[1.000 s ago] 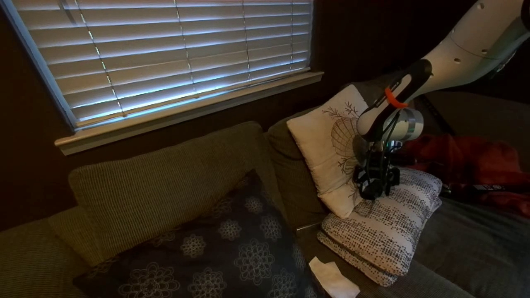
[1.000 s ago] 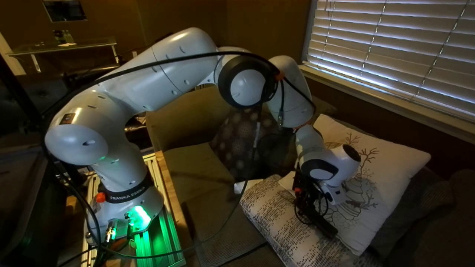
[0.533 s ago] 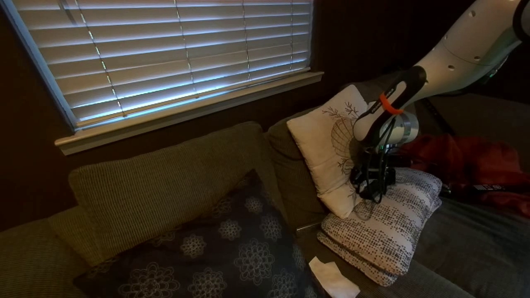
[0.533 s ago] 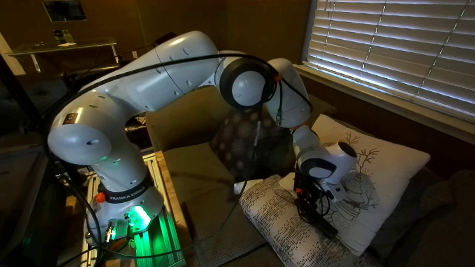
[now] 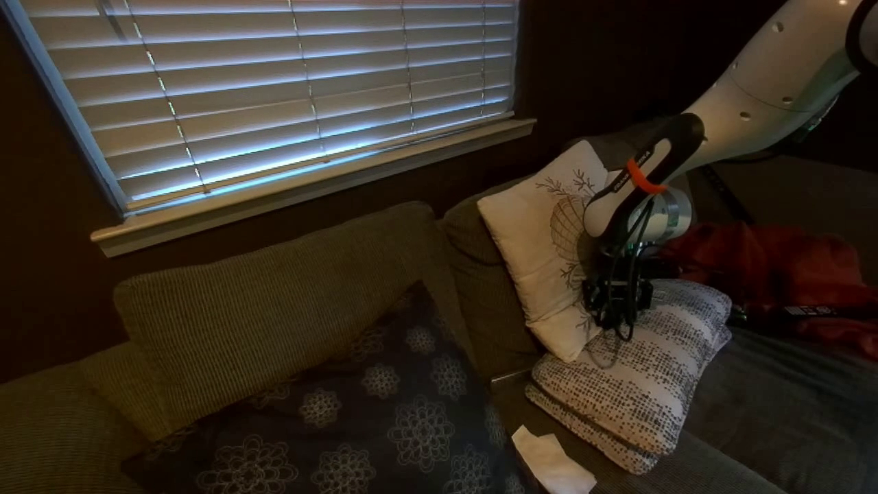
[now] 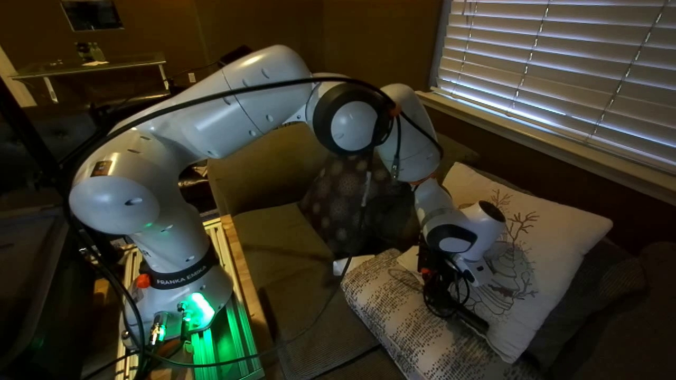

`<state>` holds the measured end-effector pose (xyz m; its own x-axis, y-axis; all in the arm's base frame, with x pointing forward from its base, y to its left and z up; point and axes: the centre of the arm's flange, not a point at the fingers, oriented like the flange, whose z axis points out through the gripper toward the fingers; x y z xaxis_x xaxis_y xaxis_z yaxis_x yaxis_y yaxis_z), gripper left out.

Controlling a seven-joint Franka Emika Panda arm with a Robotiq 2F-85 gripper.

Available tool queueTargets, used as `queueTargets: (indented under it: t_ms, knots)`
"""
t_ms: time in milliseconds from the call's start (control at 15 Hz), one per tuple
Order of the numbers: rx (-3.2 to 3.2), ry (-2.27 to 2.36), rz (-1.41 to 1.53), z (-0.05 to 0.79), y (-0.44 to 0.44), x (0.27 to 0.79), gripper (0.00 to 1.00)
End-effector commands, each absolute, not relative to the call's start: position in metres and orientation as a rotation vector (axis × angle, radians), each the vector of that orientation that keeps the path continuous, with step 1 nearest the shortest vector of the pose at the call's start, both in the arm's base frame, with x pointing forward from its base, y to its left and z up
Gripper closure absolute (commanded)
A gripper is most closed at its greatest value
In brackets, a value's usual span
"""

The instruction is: Pick up the remote on top of the pillow

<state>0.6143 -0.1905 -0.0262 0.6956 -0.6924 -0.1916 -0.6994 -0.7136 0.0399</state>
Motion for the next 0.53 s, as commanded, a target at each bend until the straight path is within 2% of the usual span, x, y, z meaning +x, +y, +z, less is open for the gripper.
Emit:
queueTargets:
  t_ms: [0,67,133,267,467]
  knots:
    - [-2.859,1.172,0.286,-0.0231,-0.1924,0.6169,0.62]
    - [-2.855,1.177,0.288,-0.0219,-0.1926,0.6162,0.69]
    - [-2.85,1.185,0.291,-0.0205,-0.1924,0.6148,0.32]
    - [-2.843,1.189,0.301,-0.0193,-0.1928,0.6131,0.28]
    - [-2.836,1.172,0.335,-0.0175,-0.1908,0.6114,0.09]
